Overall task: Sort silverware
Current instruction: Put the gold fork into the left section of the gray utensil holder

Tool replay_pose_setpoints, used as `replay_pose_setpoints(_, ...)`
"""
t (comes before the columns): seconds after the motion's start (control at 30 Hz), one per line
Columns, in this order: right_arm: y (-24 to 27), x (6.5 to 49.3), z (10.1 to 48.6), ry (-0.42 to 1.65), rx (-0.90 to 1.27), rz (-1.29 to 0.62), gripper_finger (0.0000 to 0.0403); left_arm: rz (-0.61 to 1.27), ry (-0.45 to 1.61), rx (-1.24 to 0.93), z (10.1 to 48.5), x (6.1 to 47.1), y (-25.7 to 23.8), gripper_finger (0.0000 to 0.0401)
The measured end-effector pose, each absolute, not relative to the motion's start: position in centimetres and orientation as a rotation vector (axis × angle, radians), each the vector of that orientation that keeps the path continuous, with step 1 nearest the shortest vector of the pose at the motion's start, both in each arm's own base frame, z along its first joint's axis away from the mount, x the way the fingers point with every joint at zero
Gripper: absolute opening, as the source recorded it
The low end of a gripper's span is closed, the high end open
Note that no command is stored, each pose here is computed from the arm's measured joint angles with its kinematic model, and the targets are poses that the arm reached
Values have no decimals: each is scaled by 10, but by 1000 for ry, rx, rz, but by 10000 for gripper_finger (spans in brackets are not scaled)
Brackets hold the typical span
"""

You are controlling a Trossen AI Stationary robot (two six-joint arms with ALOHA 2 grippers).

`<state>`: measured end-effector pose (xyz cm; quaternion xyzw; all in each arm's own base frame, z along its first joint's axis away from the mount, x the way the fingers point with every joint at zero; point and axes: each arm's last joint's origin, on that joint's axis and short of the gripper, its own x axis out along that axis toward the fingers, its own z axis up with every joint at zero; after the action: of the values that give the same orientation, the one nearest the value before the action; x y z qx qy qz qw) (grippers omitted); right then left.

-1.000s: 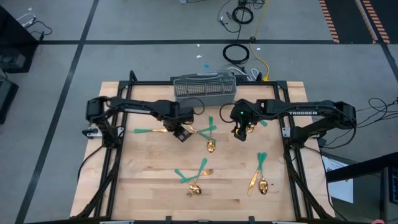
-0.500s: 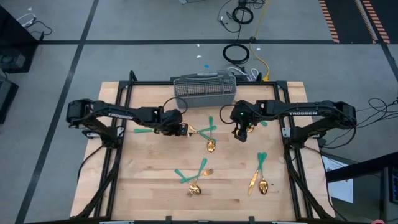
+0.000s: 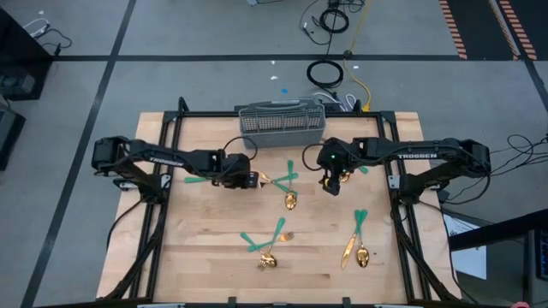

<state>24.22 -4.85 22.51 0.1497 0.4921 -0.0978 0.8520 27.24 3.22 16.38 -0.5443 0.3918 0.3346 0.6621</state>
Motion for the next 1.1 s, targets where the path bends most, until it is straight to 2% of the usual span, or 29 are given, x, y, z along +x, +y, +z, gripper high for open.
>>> replay_pose_setpoints(0.33,-49,242,225,1034,317,-207,274,706,766,-1296,149,273,32,155)
replay_pose_setpoints(0.63,-48,243,225,1029,347,-227,274,682,830,-1317,121,285,32,155)
replay_pose_setpoints(1.1,-44,244,226,1022,342,-216,274,705,746,-1305,124,289,34,154)
